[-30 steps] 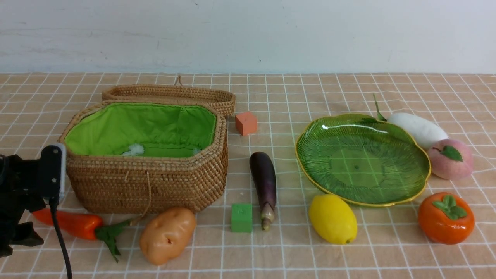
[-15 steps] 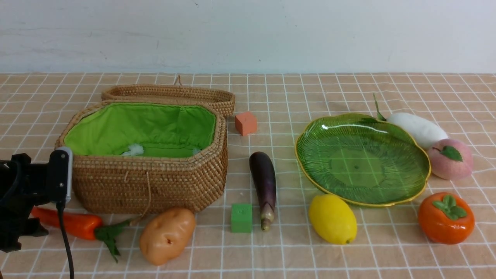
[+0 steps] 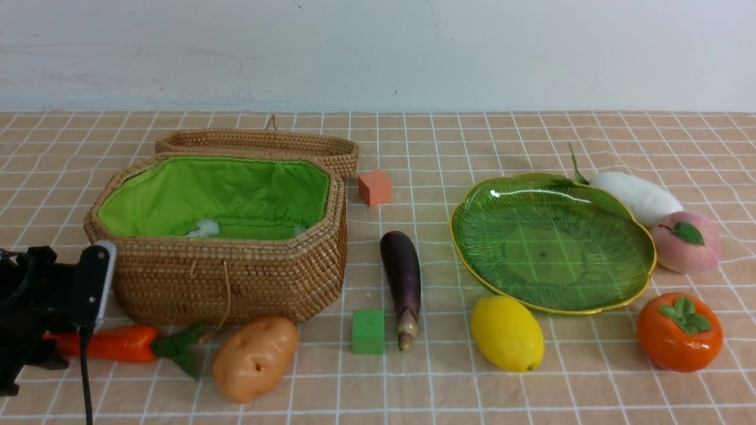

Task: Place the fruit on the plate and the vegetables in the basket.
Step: Use the left arm to grab a carrot and put it into the left basket

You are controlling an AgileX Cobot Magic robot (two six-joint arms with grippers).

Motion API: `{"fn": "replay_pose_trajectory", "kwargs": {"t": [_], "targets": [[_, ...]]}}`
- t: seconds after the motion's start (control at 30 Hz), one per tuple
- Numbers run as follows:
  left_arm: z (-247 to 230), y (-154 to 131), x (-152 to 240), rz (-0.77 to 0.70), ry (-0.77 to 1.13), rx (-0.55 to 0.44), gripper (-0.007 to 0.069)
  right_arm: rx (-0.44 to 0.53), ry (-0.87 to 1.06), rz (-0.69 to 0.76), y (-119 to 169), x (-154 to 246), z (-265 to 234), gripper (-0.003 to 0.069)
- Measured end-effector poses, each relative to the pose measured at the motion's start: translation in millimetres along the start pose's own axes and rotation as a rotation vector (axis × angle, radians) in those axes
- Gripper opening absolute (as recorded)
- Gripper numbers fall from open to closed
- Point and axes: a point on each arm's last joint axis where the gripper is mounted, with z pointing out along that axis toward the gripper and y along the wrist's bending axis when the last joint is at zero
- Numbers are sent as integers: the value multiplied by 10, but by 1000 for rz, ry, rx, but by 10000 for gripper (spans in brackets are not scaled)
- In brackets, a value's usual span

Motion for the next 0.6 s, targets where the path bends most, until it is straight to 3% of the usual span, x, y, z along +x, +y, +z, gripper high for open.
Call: {"fn": "replay_pose_trajectory", "kwargs": {"t": [0.4, 0.6], "targets": [[0, -36, 20, -40, 22, 38, 321, -6, -3, 3, 5, -2, 0, 186], [-1, -46, 18, -82, 22, 48, 216, -6, -3, 3, 5, -2, 0, 190]]}}
